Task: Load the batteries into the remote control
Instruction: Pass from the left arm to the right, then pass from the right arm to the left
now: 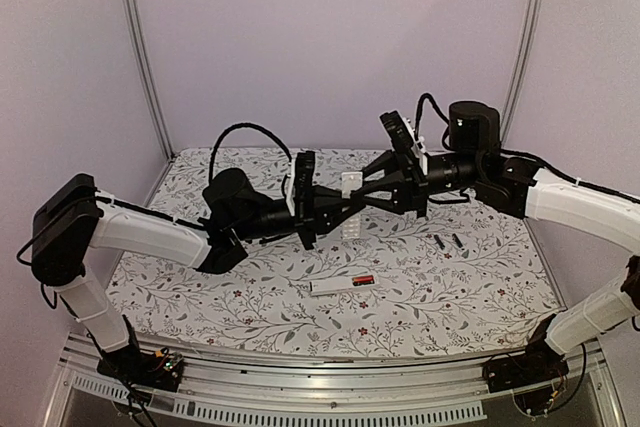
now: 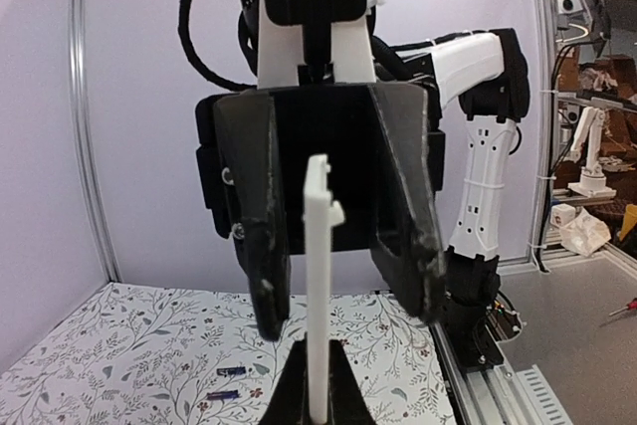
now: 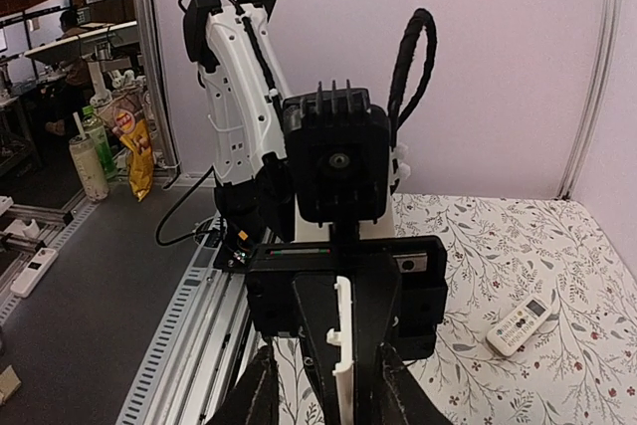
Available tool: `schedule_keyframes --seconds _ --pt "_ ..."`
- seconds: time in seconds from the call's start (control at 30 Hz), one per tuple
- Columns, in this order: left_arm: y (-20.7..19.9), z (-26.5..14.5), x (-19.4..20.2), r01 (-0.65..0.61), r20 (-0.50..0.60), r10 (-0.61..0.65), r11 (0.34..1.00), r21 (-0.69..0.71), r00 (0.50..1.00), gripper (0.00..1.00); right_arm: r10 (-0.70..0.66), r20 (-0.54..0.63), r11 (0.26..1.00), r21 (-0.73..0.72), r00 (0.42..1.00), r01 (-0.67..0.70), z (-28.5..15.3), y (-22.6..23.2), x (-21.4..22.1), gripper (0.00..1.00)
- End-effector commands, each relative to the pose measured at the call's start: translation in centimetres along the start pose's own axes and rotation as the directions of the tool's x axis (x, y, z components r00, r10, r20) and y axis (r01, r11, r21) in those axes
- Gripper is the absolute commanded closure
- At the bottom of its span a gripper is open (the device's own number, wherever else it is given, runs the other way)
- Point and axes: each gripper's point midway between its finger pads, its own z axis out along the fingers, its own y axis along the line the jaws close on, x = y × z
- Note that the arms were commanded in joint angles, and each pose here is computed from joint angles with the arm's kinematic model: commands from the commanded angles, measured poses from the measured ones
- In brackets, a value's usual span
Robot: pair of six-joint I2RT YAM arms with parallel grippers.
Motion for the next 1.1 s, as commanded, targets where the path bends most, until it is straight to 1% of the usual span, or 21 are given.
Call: schedule_keyframes --seconds 0.0,0.1,0.23,0.27,0.3,0.4,0.43,0.47,0.53,0.57,0.6,0.7,0.83,0.87,0.9,0.97,1.07 --pt "-0.7 0.6 0.1 0.0 -0.012 0.0 0.999 0.034 1.0 1.0 -0.007 0.008 0.999 -0.036 1.0 0.008 0.7 0.3 -0.2 0.76" --pt "-0.8 0.6 0.4 0.004 -0.021 -0.003 0.999 0.034 1.0 1.0 -0.003 0.016 0.999 -0.039 1.0 0.003 0.7 0.3 -0.4 0.87" --pt "-0.5 0.6 0.5 -0.001 -0.022 0.001 1.0 0.017 1.0 1.0 0.031 0.009 1.0 -0.004 0.999 -0.031 0.8 -0.4 -0.3 0.97" --pt "-0.3 0.6 0.4 -0.003 -0.021 0.003 1.0 0.005 1.0 0.95 0.041 0.004 0.999 0.013 0.999 -0.041 0.9 -0.8 -0.1 0.98" --pt "0.0 0.7 0.3 -0.006 -0.019 0.006 1.0 -0.011 1.0 0.86 0.056 0.0 0.998 0.03 0.998 -0.056 0.9 -1.1 0.0 1.0" --pt "1.1 0.4 0.1 -0.018 -0.023 0.016 0.997 -0.078 1.0 0.48 0.101 -0.012 0.989 0.113 0.995 -0.099 0.9 -2.6 0.6 1.0" --pt "1.5 0.3 0.1 -0.028 -0.026 0.026 0.994 -0.106 0.999 0.41 0.122 -0.012 0.981 0.153 0.992 -0.118 0.8 -3.2 0.7 1.0" --pt "2.1 0.1 0.3 -0.045 -0.034 0.04 0.988 -0.147 0.999 0.38 0.141 -0.012 0.972 0.192 0.99 -0.136 0.6 -3.8 0.9 1.0" --pt "3.7 -0.3 0.9 -0.078 -0.064 0.065 0.967 -0.242 0.996 0.36 0.172 -0.004 0.95 0.267 0.985 -0.164 0.2 -5.0 1.0 1.0" --pt "4.5 -0.6 1.0 -0.092 -0.08 0.071 0.952 -0.293 0.994 0.35 0.178 0.003 0.934 0.315 0.984 -0.17 -0.1 -5.8 1.0 1.0" --pt "5.3 -0.7 1.4 -0.093 -0.099 0.063 0.936 -0.339 0.993 0.34 0.213 0.022 0.903 0.377 0.977 -0.206 -0.6 -6.8 1.1 1.0" --pt "6.6 -1.1 1.9 -0.156 -0.156 0.097 0.89 -0.429 0.983 0.32 0.281 0.099 0.791 0.539 0.955 -0.289 -2.4 -9.4 0.9 1.0" --pt "8.3 -1.6 2.8 -0.188 -0.199 0.095 0.827 -0.529 0.975 0.29 0.284 0.2 0.693 0.633 0.938 -0.345 -4.4 -10.8 0.3 1.0" --pt "8.8 -1.6 3.0 -0.187 -0.203 0.087 0.812 -0.552 0.975 0.27 0.286 0.22 0.67 0.65 0.933 -0.359 -4.9 -11.0 0.2 1.0" --pt "9.2 -1.5 3.2 -0.182 -0.208 0.074 0.801 -0.57 0.975 0.22 0.297 0.242 0.647 0.661 0.924 -0.381 -5.2 -11.3 0.2 1.0" --pt "9.5 -0.9 3.4 -0.171 -0.207 0.06 0.799 -0.577 0.977 0.16 0.309 0.274 0.595 0.691 0.911 -0.41 -5.7 -11.8 0.5 1.0" --pt "9.2 0.3 3.8 -0.154 -0.197 0.051 0.819 -0.553 0.979 0.15 0.32 0.311 0.535 0.72 0.895 -0.441 -6.3 -12.4 1.3 1.0"
